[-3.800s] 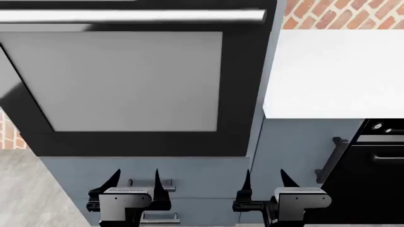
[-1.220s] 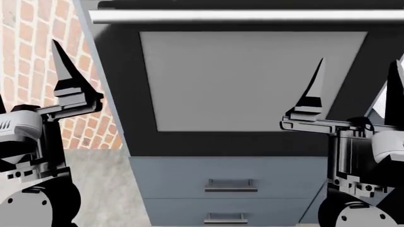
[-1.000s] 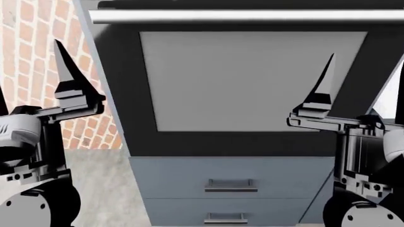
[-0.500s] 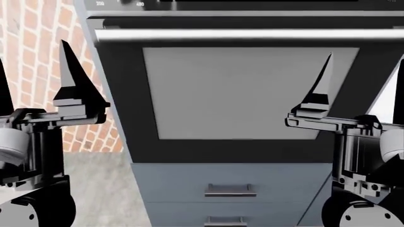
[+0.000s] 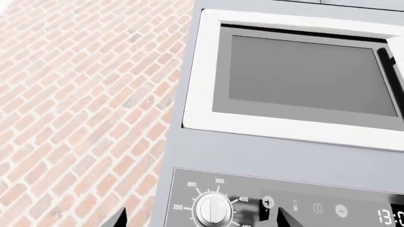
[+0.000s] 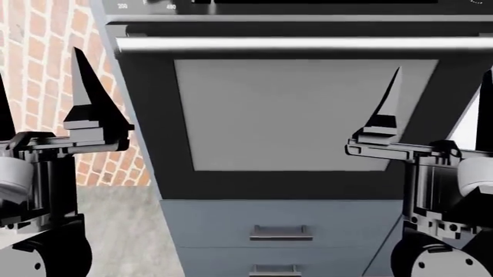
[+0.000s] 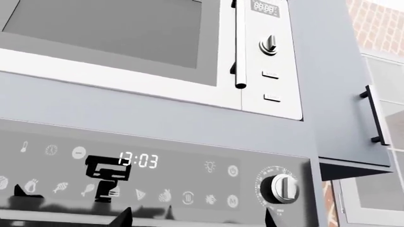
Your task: Preheat the oven by turning the temperature knob.
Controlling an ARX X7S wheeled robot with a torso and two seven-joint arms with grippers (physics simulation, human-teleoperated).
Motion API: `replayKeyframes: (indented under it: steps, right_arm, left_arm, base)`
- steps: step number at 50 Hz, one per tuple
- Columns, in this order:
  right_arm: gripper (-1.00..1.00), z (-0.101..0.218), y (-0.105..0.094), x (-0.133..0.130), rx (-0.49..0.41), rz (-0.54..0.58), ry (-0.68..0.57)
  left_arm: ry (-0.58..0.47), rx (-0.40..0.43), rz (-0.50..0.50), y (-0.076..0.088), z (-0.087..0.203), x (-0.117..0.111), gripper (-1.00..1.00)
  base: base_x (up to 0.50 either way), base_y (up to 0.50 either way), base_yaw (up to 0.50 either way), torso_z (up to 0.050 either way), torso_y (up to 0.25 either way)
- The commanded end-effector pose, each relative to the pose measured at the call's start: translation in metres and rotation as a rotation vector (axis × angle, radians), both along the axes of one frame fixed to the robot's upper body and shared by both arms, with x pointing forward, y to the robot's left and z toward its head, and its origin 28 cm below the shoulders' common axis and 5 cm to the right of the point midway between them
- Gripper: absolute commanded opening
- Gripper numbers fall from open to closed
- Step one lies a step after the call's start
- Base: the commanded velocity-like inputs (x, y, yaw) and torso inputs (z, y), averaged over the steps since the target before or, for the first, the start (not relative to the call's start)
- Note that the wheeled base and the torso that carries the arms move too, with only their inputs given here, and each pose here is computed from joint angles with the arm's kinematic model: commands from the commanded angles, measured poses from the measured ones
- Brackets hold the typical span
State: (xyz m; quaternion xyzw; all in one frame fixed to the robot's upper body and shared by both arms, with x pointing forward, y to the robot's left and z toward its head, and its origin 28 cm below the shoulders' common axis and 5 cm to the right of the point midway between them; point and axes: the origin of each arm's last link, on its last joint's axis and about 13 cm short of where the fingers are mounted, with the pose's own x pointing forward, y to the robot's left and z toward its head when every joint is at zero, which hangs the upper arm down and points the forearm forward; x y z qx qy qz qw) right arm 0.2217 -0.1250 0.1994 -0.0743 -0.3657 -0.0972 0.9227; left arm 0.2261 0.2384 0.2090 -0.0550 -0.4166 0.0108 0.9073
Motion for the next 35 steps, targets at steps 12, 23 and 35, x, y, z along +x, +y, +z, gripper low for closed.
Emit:
replayKeyframes:
  steps: [12,23,35]
  right_arm:
    - [1.00,0.000,0.000,-0.002,0.004,0.014,-0.007]
    - [1.00,0.000,0.001,-0.001,0.000,0.014,-0.005]
    - [1.00,0.003,0.002,-0.007,0.004,0.036,-0.007]
  left_arm:
    - [-0.021,0.016,-0.002,-0.002,0.001,-0.005,1.00]
    - [-0.018,0.020,-0.011,-0.003,0.002,-0.006,1.00]
    - [0.066,0.041,0.018,-0.004,0.024,-0.013,1.00]
  base:
    - [0.32,0.00,0.00,0.000,0.000]
    - [0.06,0.00,0.00,0.000,0.000]
    - [0.00,0.00,0.00,0.000,0.000]
